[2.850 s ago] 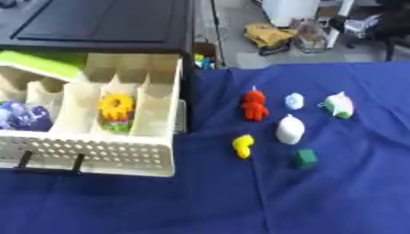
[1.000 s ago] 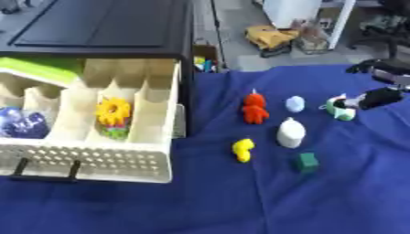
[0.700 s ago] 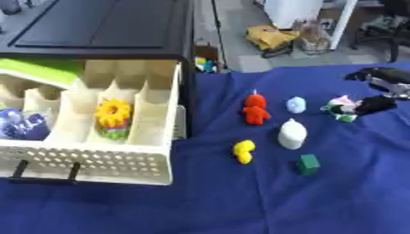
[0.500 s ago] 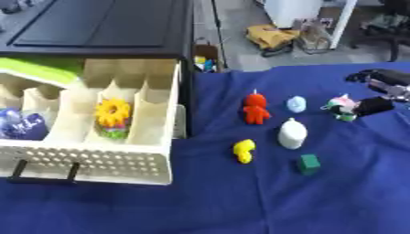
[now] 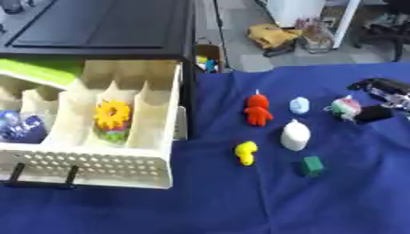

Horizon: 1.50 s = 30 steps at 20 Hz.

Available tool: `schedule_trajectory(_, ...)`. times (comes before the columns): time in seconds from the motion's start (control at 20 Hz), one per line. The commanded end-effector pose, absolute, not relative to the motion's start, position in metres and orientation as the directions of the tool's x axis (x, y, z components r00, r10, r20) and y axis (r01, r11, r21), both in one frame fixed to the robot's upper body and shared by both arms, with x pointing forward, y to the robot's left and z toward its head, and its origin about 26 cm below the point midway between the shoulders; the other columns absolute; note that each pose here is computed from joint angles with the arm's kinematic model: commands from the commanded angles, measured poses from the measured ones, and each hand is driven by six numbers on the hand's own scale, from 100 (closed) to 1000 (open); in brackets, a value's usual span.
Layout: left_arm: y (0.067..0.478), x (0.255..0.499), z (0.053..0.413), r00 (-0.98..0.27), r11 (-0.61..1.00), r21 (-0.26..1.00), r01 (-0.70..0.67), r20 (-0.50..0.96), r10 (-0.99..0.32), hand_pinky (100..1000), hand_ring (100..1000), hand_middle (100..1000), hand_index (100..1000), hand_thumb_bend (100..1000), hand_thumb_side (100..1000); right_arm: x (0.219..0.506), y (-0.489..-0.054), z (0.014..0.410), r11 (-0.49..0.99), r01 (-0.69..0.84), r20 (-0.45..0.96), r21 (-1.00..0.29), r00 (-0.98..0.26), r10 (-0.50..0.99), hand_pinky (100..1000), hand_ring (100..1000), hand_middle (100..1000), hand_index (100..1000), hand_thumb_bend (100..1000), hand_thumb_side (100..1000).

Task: Pick up objects from table and place into drawer.

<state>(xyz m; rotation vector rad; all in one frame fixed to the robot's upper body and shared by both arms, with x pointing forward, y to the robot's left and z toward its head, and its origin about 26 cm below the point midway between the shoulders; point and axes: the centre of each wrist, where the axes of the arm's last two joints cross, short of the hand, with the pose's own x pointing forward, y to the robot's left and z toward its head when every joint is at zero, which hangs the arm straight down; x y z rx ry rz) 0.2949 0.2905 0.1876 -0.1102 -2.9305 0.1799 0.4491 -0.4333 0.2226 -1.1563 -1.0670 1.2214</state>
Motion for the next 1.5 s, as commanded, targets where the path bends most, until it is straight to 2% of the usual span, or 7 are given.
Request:
schedule_trajectory(0.05,0.29,0.293,0.193,-0.981,0.992,-0.105,0.064,0.177,0.082,614,767,765,897,381,1000,0.447,-0.443,0.238,-0.004,-0.072,-0.011,-0.997,0.105,0.994,823,925,892,945,515,664)
schedule_trajectory(0.55,0.287,0.294,0.191,-0.981,0.993,-0.102,0.064,0.177,0.082,613,769,767,897,382,1000,0.449,-0.446,0.233,0.031,-0.044,0.024,-0.999,0.148,0.989,810,914,868,923,442,700)
schedule_trajectory(1.05,0.287,0.294,0.191,-0.981,0.993,-0.101,0.064,0.176,0.081,610,769,766,897,383,1000,0.451,-0.442,0.228,0.01,-0.048,0.004,-0.999,0.14,0.99,795,898,808,864,386,661)
schedule_trajectory(1.5,0.287,0.294,0.191,-0.981,0.993,-0.099,0.064,0.178,0.081,609,769,766,897,382,1000,0.45,-0.439,0.235,0.01,-0.02,0.008,-1.0,0.106,0.994,778,872,729,785,221,619)
